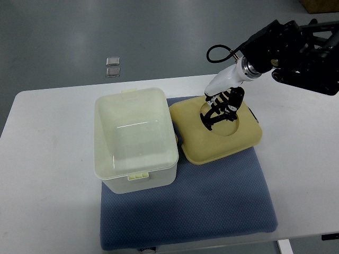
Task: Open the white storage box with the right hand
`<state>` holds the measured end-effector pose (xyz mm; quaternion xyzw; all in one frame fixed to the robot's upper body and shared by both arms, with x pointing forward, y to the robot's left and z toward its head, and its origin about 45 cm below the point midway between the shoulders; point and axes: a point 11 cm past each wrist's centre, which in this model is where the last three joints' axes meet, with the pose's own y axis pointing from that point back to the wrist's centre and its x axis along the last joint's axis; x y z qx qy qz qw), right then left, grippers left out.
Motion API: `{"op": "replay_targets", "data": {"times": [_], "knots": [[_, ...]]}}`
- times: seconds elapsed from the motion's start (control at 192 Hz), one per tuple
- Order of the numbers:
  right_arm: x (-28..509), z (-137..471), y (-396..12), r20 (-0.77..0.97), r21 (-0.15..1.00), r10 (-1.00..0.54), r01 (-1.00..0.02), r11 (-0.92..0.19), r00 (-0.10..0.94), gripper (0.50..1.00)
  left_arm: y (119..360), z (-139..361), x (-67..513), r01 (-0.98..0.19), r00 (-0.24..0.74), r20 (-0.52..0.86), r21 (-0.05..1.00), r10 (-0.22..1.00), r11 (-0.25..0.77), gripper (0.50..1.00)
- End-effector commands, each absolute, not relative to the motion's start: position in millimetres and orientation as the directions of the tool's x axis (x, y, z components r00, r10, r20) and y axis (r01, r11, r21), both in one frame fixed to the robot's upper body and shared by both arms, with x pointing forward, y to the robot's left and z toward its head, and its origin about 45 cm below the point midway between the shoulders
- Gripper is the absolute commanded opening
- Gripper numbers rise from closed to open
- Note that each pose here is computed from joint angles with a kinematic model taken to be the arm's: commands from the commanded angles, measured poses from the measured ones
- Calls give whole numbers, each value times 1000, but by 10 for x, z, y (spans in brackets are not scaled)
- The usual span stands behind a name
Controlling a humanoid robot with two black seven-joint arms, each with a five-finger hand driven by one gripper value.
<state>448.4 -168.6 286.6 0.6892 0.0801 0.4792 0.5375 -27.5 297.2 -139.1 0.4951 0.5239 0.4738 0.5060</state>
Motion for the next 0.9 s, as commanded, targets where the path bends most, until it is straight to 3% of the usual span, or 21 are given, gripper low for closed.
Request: {"op": "replay_targets", "data": {"times": [0.0,0.156,0.162,0.167,0.172,0.177,0.183,0.188,0.193,0.203,0.449,0.574,0.673,0.751,0.897], "knots": [[4462,2750,-1625,564,826,630,-387,-411,534,500,2971,-1391,-275,39,1,-61,997,998,61,1000],[4478,2727,-1622,569,822,619,-391,-414,541,500,2977,-1391,-275,39,2,-60,997,998,59,1000],[4475,2720,-1625,567,823,618,-390,-413,544,591,2977,-1391,-275,39,2,-60,997,998,59,1000],[4475,2720,-1625,567,823,618,-390,-413,544,592,2977,-1391,-275,39,2,-60,997,998,59,1000],[4474,2718,-1621,570,822,615,-389,-416,545,734,2971,-1391,-274,38,1,-61,997,998,61,1000],[4474,2717,-1621,570,822,615,-389,-416,545,735,2971,-1391,-274,38,1,-61,997,998,61,1000],[4476,2715,-1631,570,821,611,-390,-416,549,841,2971,-1391,-275,39,1,-61,997,998,61,1000],[4476,2715,-1631,570,821,611,-390,-416,549,842,2971,-1391,-275,39,1,-61,997,998,61,1000],[4474,2708,-1632,570,822,610,-389,-417,551,937,2977,-1391,-275,39,1,-60,997,998,60,1000],[4470,2701,-1634,568,823,609,-387,-416,553,948,2977,-1391,-275,39,2,-60,997,998,59,1000],[4478,2686,-1695,564,826,596,-387,-410,572,946,2971,-1391,-275,39,1,-61,997,998,61,1000],[4608,2864,-1792,619,785,532,-445,-431,577,946,2971,-1391,-274,38,1,-61,997,998,61,1000],[4806,3180,-1894,724,680,347,-533,-504,596,946,2971,-1391,-274,38,1,-61,997,998,61,1000],[4915,3350,-2007,776,554,104,-593,-584,623,946,2971,-1391,-275,39,1,-61,997,998,61,1000],[5001,3568,-2143,695,293,-330,-671,-681,639,946,2971,-1391,-275,38,2,-61,997,998,61,1000]]}}
